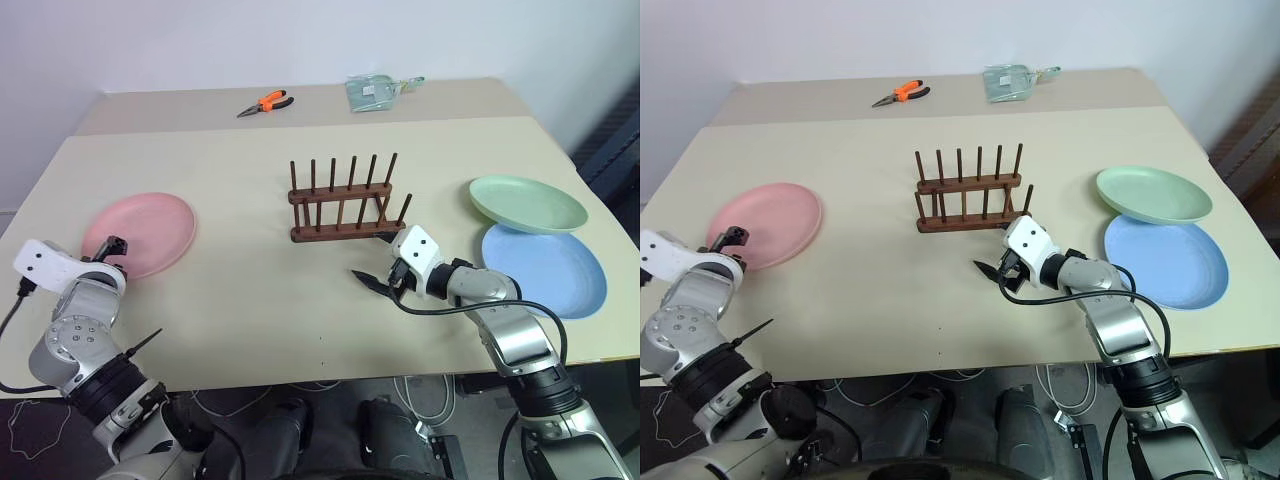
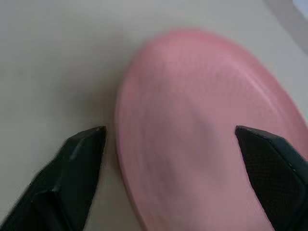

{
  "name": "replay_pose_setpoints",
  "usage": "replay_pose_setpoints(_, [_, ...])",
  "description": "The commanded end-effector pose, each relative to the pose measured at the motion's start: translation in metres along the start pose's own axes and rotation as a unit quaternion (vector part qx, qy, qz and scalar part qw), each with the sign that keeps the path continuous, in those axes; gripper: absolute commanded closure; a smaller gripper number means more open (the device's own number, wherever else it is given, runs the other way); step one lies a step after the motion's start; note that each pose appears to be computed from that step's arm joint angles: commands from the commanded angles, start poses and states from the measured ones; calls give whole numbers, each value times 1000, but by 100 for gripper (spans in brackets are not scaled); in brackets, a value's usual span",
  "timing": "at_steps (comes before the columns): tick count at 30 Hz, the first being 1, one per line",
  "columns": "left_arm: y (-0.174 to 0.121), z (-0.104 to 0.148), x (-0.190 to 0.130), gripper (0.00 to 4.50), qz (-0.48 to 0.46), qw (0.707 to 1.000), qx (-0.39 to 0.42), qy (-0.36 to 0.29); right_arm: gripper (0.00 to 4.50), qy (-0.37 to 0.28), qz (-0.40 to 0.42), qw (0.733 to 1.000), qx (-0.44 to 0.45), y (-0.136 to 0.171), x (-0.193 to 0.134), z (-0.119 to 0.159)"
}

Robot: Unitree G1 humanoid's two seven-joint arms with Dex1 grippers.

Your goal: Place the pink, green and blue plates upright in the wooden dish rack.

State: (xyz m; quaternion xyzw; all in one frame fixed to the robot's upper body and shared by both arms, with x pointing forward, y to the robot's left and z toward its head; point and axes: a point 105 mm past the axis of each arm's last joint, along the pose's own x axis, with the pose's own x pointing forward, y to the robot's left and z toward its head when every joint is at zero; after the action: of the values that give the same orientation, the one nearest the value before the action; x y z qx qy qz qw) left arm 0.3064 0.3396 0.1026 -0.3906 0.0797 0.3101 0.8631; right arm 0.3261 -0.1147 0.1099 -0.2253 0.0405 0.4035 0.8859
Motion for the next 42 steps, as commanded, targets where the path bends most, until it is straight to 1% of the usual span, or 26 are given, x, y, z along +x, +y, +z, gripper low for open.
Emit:
replay_pose_setpoints(1, [-5,10,-4,186,-7,999,-41,-13,0,-20,-19,999,-26,-8,0,13])
replay_pose_setpoints(4, [-6,8,-3,344,0,999,-50,-8,0,-15,-37,999,-25,-14,-1,10])
replay_pose_setpoints(6, [-13,10,-3,446,-16,999,-41,-10,0,-15,-36,999,-13,-16,-3,10])
replay_pose_setpoints(9, [-54,23,-14,446,-114,992,18,-51,0,-23,-34,999,-14,-20,-8,18])
replay_pose_setpoints(10, [-77,30,-22,446,-160,984,32,-72,0,-32,-35,998,-33,-22,-10,26])
replay_pose_setpoints(12, [-103,38,-33,446,-211,971,47,-97,0,-45,-36,997,-60,-24,-11,39])
replay_pose_setpoints(14, [-141,42,-49,446,-278,950,73,-117,0,-71,-32,991,-111,-24,-10,62])
replay_pose_setpoints(15, [-153,42,-55,446,-300,942,83,-123,0,-80,-30,988,-130,-24,-10,70])
replay_pose_setpoints(16, [-184,36,-69,446,-345,923,114,-127,0,-104,-34,980,-168,-26,-8,90])
replay_pose_setpoints(18, [-222,26,-90,446,-401,893,154,-132,0,-133,-43,966,-219,-29,-4,117])
replay_pose_setpoints(19, [-238,19,-100,446,-425,880,164,-132,0,-141,-47,958,-247,-30,-1,128])
replay_pose_setpoints(21, [-261,6,-115,446,-458,862,177,-126,0,-143,-57,939,-306,-32,5,140])
replay_pose_setpoints(24, [-282,-16,-131,446,-491,840,200,-111,0,-132,-96,912,-376,-45,16,151])
replay_pose_setpoints(27, [-289,-28,-137,446,-505,835,198,-96,0,-110,-118,896,-415,-56,25,148])
replay_pose_setpoints(29, [-290,-35,-137,450,-506,837,192,-85,52,-95,-128,887,-433,-63,27,143])
replay_pose_setpoints(30, [-290,-36,-138,450,-506,837,191,-83,87,-93,-131,885,-436,-65,27,143])
replay_pose_setpoints(33, [-288,-40,-137,450,-503,838,194,-79,230,-92,-139,883,-439,-68,26,142])
replay_pose_setpoints(34, [-287,-41,-135,450,-501,840,193,-76,288,-90,-141,882,-441,-68,25,141])
replay_pose_setpoints(36, [-285,-41,-133,379,-502,843,180,-69,397,-87,-143,878,-448,-68,24,138])
replay_pose_setpoints(37, [-285,-41,-133,344,-505,844,169,-65,444,-86,-145,876,-451,-68,24,138])
replay_pose_setpoints(40, [-287,-36,-134,195,-510,848,129,-57,450,-87,-155,869,-461,-67,23,139])
replay_pose_setpoints(42, [-287,-24,-133,92,-506,856,91,-65,450,-88,-161,866,-465,-68,22,140])
